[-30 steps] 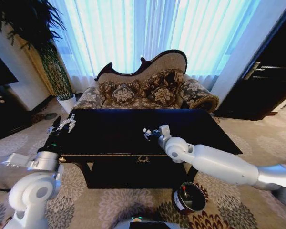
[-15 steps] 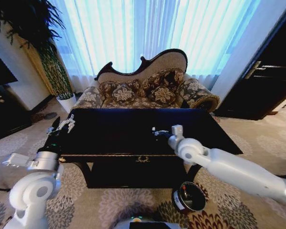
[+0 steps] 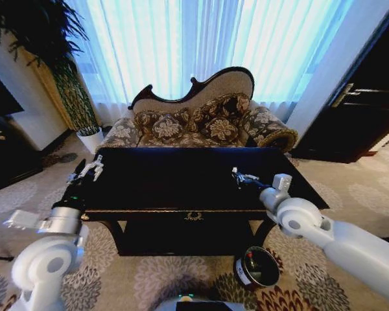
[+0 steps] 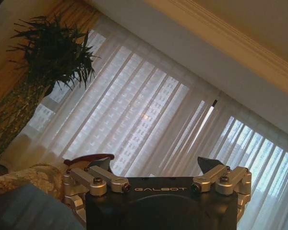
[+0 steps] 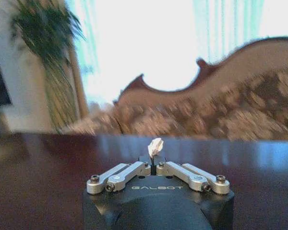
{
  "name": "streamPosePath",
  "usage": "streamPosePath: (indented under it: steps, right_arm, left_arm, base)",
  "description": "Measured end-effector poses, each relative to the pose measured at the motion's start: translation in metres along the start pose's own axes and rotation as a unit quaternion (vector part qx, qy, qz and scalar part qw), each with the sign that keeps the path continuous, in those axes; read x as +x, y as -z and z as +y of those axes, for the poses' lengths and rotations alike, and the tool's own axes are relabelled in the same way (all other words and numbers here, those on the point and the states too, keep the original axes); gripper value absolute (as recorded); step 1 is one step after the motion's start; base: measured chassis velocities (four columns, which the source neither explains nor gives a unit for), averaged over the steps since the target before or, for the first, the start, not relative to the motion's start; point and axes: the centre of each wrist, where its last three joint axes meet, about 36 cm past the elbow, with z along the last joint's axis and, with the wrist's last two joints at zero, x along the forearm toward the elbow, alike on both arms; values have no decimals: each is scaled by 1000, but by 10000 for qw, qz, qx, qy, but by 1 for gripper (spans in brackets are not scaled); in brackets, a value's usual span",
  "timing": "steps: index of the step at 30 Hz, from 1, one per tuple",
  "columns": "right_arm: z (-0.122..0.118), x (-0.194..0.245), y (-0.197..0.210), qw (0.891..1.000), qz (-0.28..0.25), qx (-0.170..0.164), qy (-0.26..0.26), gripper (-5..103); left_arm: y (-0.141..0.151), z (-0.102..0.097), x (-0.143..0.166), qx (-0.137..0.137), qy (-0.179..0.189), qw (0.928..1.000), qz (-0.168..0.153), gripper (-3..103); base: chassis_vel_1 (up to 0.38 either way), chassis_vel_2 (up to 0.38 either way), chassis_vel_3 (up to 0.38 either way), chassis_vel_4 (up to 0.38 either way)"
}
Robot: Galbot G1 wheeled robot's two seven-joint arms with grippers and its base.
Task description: Move to the front of the table and place the trash on the table into the trash bin.
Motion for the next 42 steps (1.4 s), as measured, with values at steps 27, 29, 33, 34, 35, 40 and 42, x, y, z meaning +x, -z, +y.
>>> streamPosePath:
  steps: [27,29,33,34,35,40,42]
  right_arm:
    - [-2,139,-91,9698,-1964,-59,-1443,1]
    - [0,140,-114,9701,-1941,-28,-1458,1]
    - [0,148,-155,9709,-1972,4,-1358,1]
    - [0,148,-155,9709,-1972,4,-1358,1]
    - [-2,151,-168,9708,-1990,11,-1339,1]
    - [-11,164,-249,9754,-1683,189,-1414,1]
    - [-13,165,-290,9783,-1380,217,-1529,1]
  left_arm:
    - [5,-5,-5,-42,-188,9997,163,100]
    - [8,-9,-4,-71,-253,9996,130,100]
    - [7,-14,-5,-17,-355,9993,149,100]
    - [7,-14,-5,-17,-355,9993,149,100]
    - [5,-16,-5,21,-383,9991,179,100]
    - [-2,-21,-5,84,-455,9986,254,100]
    - [-1,-21,-5,-5,-342,9991,248,100]
  base:
    - [0,0,0,0]
    - [0,0,0,0]
    - [0,0,0,0]
    - [0,0,0,0]
    - [0,0,0,0]
    - [0,0,0,0]
    - [0,0,0,0]
